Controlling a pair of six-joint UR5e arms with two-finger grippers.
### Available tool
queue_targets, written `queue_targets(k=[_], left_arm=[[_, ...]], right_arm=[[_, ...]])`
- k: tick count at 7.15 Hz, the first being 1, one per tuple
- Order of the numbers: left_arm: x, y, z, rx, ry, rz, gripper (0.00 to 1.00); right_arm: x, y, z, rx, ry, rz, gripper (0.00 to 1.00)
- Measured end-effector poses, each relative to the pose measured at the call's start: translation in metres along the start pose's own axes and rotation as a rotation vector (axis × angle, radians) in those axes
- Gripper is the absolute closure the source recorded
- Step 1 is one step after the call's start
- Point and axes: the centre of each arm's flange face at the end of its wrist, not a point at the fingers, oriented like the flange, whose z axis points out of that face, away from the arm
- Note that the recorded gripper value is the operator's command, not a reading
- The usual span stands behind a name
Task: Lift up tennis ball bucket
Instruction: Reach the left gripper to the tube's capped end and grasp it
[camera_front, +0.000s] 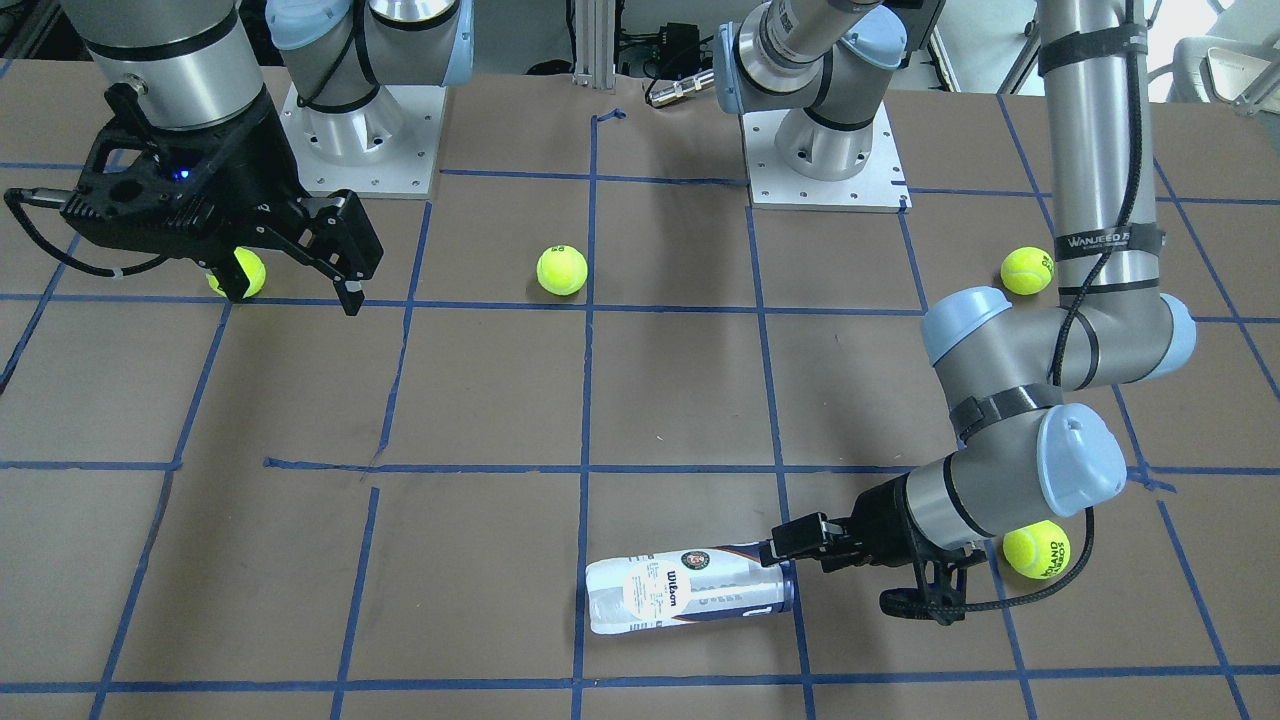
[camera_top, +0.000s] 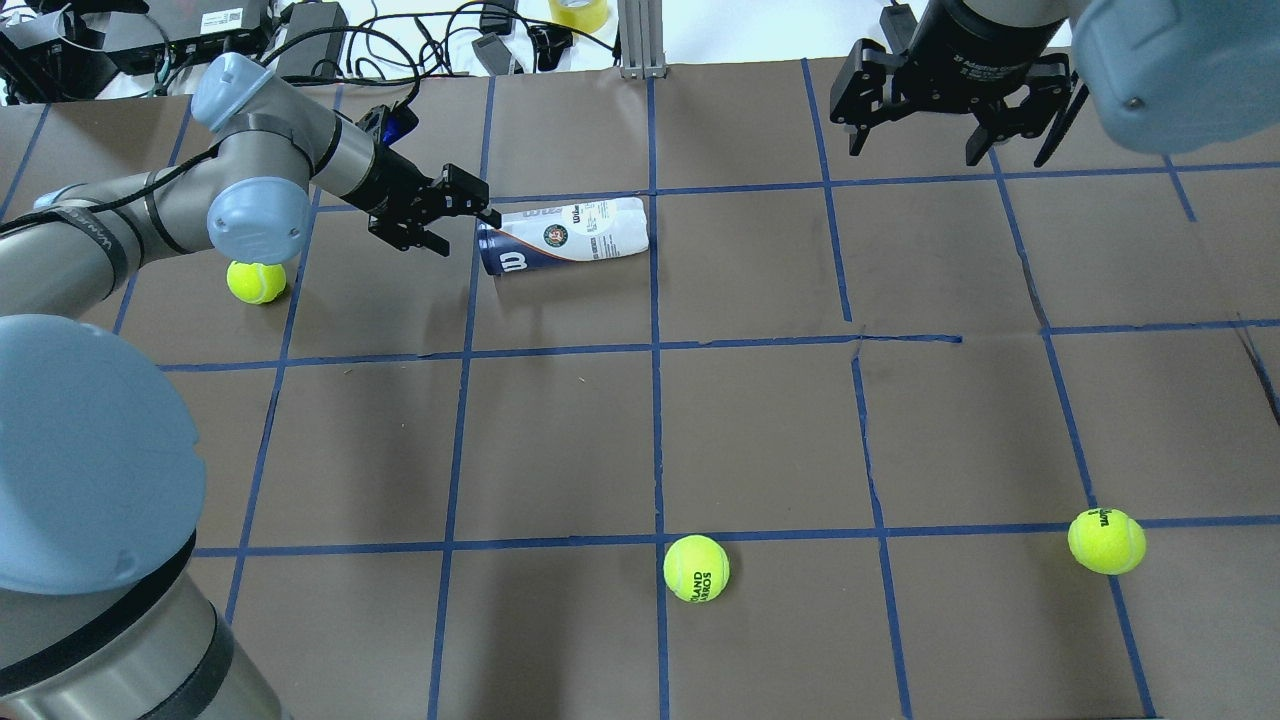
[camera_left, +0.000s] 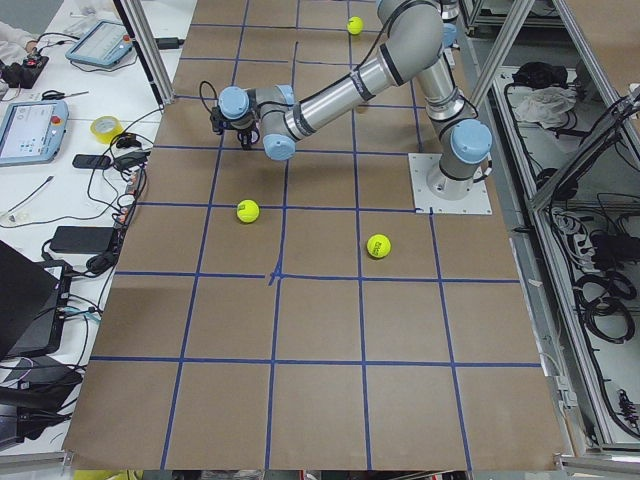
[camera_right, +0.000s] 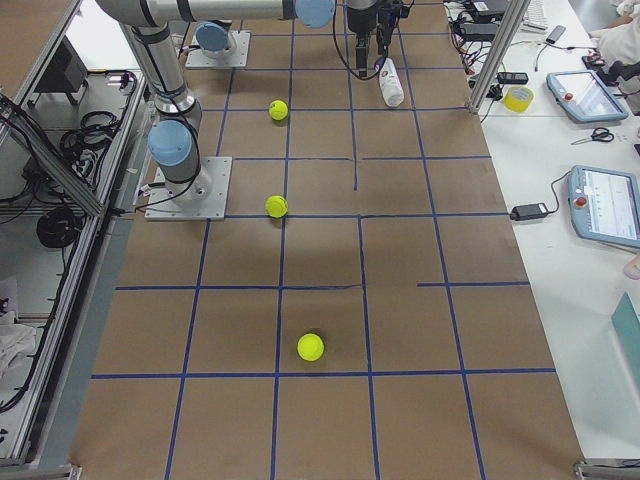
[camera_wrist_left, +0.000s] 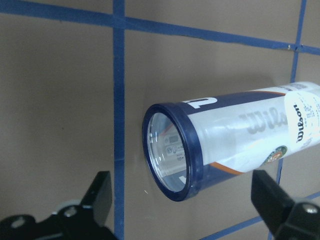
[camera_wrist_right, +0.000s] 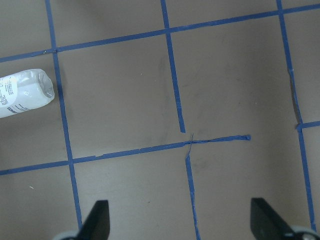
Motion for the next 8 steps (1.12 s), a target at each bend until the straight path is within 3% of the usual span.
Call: queue_targets(k=[3, 6, 8], left_arm=[[0.0, 0.0, 0.002, 0.001, 0.012, -0.024, 0.0], [0.01, -0.002, 0.004, 0.007, 0.118, -0.05, 0.0], [0.01, 0.0, 0.009, -0.001, 0.146, -0.06, 0.03]], right_arm=[[0.0, 0.003, -0.007, 0.011, -0.003, 0.0, 0.0], [0.001, 0.004, -0.007, 0.012, 0.001, 0.0, 0.0], [0.001, 0.004, -0.007, 0.011, 0.002, 0.0, 0.0]])
